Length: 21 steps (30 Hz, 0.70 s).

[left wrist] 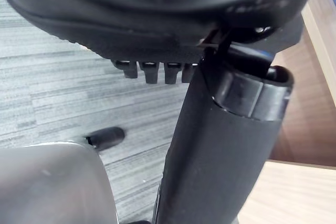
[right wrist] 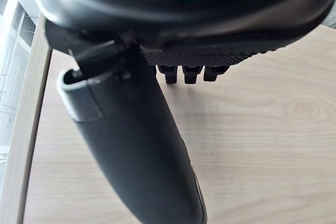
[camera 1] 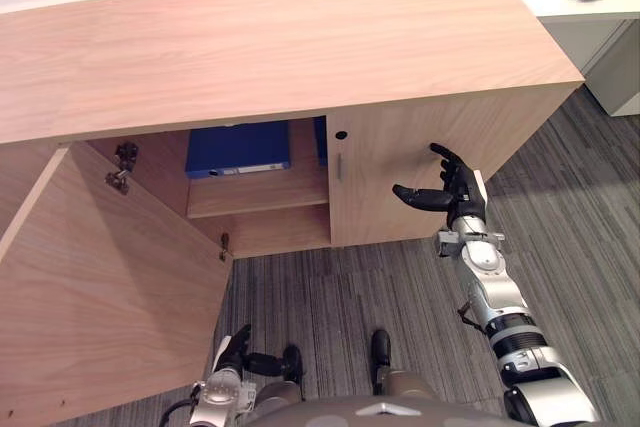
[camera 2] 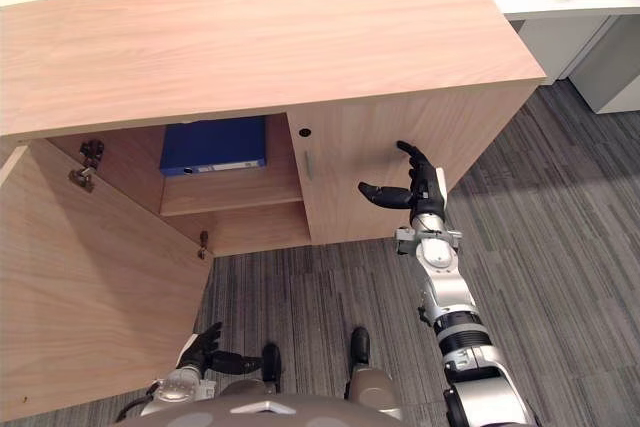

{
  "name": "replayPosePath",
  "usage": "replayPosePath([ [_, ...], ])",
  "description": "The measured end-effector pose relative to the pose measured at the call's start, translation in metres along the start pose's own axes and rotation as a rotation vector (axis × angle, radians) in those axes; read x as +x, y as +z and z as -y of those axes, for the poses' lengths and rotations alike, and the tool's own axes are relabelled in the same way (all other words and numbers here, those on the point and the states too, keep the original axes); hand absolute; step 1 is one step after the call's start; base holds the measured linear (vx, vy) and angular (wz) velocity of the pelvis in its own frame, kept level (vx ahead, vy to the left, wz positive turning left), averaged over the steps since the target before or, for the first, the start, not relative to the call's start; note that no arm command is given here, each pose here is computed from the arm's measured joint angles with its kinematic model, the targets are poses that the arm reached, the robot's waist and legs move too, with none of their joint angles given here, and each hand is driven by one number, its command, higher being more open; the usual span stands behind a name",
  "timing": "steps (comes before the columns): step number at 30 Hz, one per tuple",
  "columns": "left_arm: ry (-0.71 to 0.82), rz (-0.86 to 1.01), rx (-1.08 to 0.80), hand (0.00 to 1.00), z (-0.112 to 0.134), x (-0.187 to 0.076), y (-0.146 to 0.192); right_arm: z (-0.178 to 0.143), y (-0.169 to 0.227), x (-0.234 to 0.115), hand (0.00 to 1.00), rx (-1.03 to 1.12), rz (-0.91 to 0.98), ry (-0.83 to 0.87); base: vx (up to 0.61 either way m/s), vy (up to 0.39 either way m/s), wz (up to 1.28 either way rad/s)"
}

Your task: Walk over to the cabinet, pick up the folder, carry it to the office cabinet, place the folder inside the office cabinet, then close the office cabinet door

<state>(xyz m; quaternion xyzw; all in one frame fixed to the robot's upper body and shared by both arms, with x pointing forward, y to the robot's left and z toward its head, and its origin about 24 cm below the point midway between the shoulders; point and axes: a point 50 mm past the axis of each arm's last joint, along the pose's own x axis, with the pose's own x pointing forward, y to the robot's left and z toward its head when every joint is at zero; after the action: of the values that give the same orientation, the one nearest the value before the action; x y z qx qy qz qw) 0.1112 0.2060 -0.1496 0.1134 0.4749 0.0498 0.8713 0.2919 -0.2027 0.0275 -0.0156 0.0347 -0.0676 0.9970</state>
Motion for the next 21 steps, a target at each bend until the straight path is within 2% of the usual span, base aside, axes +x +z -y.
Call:
replayPosePath([
  [3,-0.005,0.015,-0.01,1.0,0.003,-0.001,0.002,0.003,-0.005,-0.017,1.0,0.005,0.004,0.027,0.06,0.028,0.21],
  [9,-0.017,0.027,-0.024,1.0,0.01,-0.001,0.006,-0.015,-0.032,-0.06,1.0,-0.063,-0.068,0.178,0.09,0.019,0.18],
  [14,-0.016,0.041,-0.017,1.0,0.009,-0.001,0.009,-0.028,-0.072,-0.087,1.0,-0.102,-0.228,0.248,0.07,0.015,0.07],
  [21,-0.017,0.033,-0.021,1.0,0.01,-0.002,0.005,-0.03,-0.14,-0.128,1.0,-0.175,-0.559,0.241,-0.01,0.009,0.02],
])
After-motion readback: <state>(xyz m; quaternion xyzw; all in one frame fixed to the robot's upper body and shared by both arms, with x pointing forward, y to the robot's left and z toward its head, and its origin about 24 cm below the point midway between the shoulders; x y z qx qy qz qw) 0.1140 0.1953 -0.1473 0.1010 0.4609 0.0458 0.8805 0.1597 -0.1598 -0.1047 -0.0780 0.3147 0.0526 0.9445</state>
